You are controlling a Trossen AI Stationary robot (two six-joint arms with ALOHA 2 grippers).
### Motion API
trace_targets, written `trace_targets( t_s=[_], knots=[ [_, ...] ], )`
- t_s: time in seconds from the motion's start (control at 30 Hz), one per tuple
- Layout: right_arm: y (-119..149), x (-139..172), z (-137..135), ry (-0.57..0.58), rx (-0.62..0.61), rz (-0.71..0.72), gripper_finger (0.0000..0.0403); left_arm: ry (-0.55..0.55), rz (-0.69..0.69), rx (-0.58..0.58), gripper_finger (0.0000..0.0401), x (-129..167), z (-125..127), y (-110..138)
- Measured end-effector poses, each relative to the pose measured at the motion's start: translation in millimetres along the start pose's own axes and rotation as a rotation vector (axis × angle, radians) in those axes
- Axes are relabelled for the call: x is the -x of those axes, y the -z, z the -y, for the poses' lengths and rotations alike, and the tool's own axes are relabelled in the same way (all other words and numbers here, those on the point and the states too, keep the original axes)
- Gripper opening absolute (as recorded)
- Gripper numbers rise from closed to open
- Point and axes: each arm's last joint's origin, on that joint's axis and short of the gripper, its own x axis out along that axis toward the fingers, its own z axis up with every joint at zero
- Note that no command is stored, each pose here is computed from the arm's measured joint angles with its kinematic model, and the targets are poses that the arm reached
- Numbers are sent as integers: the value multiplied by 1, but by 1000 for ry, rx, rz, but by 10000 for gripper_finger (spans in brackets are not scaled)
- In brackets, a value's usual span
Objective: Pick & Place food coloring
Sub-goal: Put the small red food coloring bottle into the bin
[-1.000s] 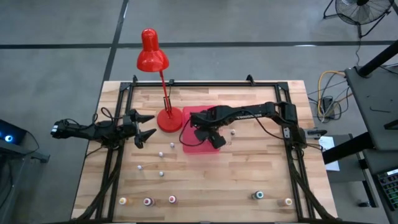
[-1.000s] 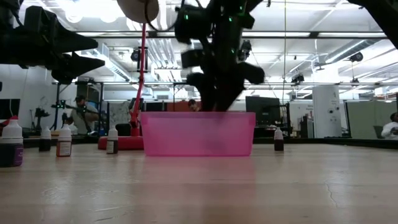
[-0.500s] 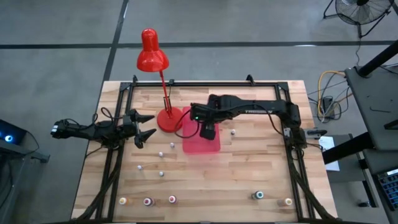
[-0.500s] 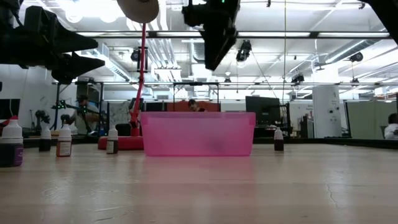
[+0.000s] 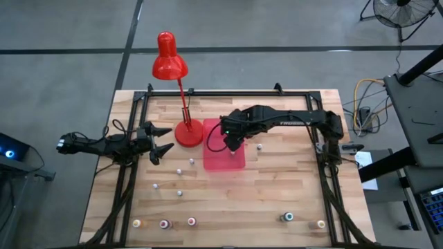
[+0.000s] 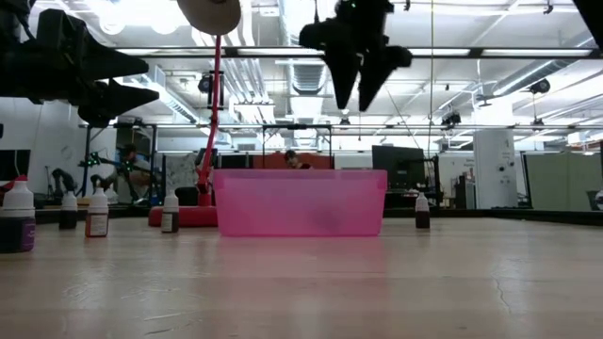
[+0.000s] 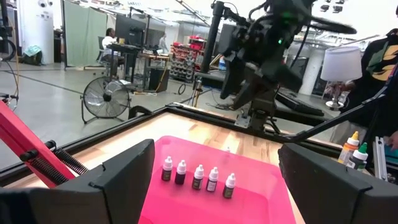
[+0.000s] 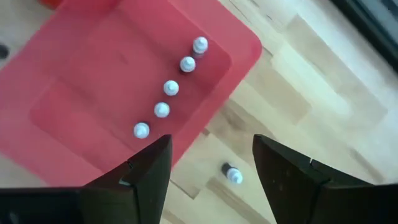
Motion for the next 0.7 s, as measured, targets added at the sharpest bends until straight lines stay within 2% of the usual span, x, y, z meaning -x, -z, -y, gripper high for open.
trace_targets(
  t_s=[0.13, 0.3, 0.5, 0.7],
  knots=[
    [14, -14, 8, -10, -75, 1, 217, 0, 0, 0, 314, 0, 0, 0],
    [38, -33, 22, -3, -66, -43, 217, 0, 0, 0, 314, 0, 0, 0],
    [63, -56, 37, -11, 159, -52, 217, 0, 0, 0, 314, 0, 0, 0],
    [79, -78, 55, -21, 235, -115, 217, 1, 0, 0, 314, 0, 0, 0]
  ],
)
